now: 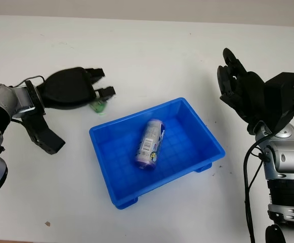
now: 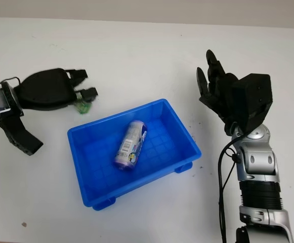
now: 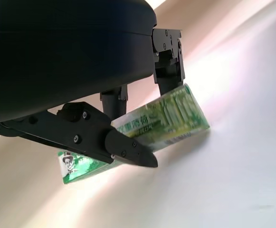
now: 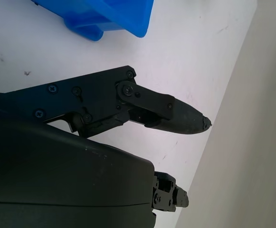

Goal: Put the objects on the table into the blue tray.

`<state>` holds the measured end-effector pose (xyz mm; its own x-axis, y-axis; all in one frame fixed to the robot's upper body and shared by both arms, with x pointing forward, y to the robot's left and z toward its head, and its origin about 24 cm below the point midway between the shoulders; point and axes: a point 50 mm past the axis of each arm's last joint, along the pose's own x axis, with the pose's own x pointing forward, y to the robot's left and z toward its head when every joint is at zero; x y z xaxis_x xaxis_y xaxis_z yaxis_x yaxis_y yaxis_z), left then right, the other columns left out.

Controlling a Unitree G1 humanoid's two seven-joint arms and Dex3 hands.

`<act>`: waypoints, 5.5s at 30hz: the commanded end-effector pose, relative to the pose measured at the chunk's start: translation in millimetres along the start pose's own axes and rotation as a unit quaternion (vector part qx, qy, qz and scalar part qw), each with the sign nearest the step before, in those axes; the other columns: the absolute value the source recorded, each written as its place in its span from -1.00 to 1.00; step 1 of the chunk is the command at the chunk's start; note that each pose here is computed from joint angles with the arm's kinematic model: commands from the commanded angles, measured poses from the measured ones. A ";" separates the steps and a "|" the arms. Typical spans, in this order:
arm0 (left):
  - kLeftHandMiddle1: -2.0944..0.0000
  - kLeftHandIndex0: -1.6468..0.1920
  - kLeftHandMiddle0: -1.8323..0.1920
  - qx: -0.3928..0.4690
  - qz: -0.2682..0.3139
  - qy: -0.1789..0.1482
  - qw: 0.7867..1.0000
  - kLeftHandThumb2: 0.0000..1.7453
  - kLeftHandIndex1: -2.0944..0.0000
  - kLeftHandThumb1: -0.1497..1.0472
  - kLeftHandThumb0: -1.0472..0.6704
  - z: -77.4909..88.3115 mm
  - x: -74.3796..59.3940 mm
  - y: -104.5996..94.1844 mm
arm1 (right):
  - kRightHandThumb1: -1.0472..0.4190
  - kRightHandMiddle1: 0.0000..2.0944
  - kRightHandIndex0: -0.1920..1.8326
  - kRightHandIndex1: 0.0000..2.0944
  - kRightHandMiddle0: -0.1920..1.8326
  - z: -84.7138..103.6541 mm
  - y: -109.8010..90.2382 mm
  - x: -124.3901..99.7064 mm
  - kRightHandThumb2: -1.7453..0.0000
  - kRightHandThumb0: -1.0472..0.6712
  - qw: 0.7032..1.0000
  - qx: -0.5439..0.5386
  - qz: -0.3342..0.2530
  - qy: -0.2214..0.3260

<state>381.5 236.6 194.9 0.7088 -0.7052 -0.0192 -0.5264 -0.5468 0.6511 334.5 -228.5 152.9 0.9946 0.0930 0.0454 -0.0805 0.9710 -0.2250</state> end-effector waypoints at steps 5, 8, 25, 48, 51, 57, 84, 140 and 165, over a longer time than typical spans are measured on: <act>-0.74 0.63 0.67 -0.006 0.034 0.129 0.991 -0.93 -0.39 0.98 -0.01 -47.7 -2.9 26.3 | -1.00 -0.95 -0.97 -0.95 -0.97 0.6 0.2 -1.6 0.23 -0.50 1.000 0.004 0.007 -0.009; -0.59 0.53 0.57 -0.048 0.093 0.164 0.981 -0.94 -0.26 0.97 -0.14 -58.3 -0.8 42.9 | -1.00 -0.95 -0.97 -0.95 -0.96 0.8 0.5 -2.5 0.23 -0.50 1.000 0.003 0.007 -0.006; -0.34 0.32 0.26 -0.483 0.121 0.023 0.867 -0.93 -0.09 0.93 -0.02 -19.1 -9.1 116.9 | -1.00 -0.95 -0.98 -0.95 -0.97 -0.5 3.4 -2.1 0.24 -0.50 1.000 -0.002 0.011 -0.006; -0.21 0.37 0.24 -0.612 -0.051 -0.092 0.784 -0.94 -0.16 0.90 0.01 7.9 -9.3 122.2 | -1.00 -0.95 -0.98 -0.95 -0.99 -2.1 5.4 -2.6 0.23 -0.49 1.000 -0.008 0.014 -0.006; -0.29 0.47 0.32 -0.612 -0.024 -0.075 0.787 -0.93 -0.21 0.97 -0.03 3.7 -10.6 127.3 | -1.00 -0.95 -0.99 -0.95 -0.99 -2.5 6.1 -1.5 0.23 -0.50 1.000 -0.006 0.014 -0.006; -0.32 0.47 0.32 -0.601 0.065 -0.049 0.795 -0.94 -0.19 0.99 -0.05 -4.9 -11.1 129.0 | -1.00 -0.95 -0.98 -0.95 -0.98 -2.4 6.2 0.3 0.23 -0.50 1.000 -0.015 0.016 -0.002; -0.08 0.23 0.16 -0.640 0.187 0.001 0.745 -0.94 0.15 0.90 -0.04 -11.9 -19.0 145.8 | -1.00 -0.95 -0.98 -0.95 -0.98 -4.5 7.9 1.1 0.24 -0.51 1.000 -0.021 0.019 0.000; 0.95 0.85 0.85 -0.637 0.068 0.109 0.760 -0.34 0.93 1.00 -0.66 -30.3 -4.5 79.4 | -1.00 -0.95 -0.99 -0.95 -1.00 -4.4 9.0 2.0 0.23 -0.51 0.999 -0.025 0.023 0.000; 0.96 0.83 0.89 -0.243 -0.015 0.040 0.969 -0.94 0.96 0.77 -0.18 -26.4 -16.5 54.8 | -1.00 -0.95 -0.99 -0.95 -1.00 -4.1 9.3 2.2 0.22 -0.51 0.999 -0.028 0.028 0.007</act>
<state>353.8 227.4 242.4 0.7669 -0.6418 -0.0020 -0.2047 -0.2476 0.9470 335.7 -220.7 142.5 0.9901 0.1400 0.0085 -0.1324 0.9528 -0.2731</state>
